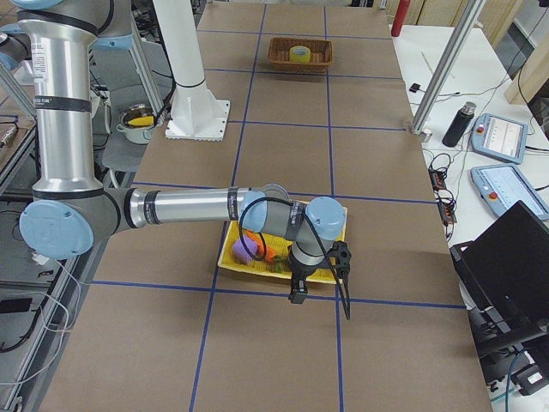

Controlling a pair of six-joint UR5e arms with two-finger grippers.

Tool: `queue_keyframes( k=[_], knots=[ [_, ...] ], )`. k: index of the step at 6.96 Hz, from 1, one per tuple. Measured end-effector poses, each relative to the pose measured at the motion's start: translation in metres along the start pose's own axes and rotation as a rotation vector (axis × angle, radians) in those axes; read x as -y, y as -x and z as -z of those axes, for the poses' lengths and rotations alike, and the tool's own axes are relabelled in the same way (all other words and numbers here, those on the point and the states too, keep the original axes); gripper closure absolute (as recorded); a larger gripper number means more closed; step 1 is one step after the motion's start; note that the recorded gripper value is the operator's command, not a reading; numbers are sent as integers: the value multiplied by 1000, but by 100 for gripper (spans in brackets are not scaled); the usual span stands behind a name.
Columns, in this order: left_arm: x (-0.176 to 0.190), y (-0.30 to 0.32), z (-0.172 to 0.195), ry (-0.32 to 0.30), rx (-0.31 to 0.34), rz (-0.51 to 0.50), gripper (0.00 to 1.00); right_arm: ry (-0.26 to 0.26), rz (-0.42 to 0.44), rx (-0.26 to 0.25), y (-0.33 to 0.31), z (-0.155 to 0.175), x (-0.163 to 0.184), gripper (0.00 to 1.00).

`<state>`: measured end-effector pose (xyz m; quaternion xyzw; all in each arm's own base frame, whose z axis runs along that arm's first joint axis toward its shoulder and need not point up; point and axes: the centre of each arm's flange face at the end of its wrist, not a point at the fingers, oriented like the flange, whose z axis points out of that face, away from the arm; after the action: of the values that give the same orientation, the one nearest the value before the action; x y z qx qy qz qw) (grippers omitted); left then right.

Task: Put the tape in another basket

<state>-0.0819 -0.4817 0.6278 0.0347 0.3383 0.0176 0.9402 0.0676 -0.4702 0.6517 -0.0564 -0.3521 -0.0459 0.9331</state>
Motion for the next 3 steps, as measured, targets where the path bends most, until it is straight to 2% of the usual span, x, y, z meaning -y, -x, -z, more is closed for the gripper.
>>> queue_keyframes(
  k=[3],
  knots=[
    [0,1,-1,2,1,1,1,-19,14,3,-1,-2,3,0]
  ],
)
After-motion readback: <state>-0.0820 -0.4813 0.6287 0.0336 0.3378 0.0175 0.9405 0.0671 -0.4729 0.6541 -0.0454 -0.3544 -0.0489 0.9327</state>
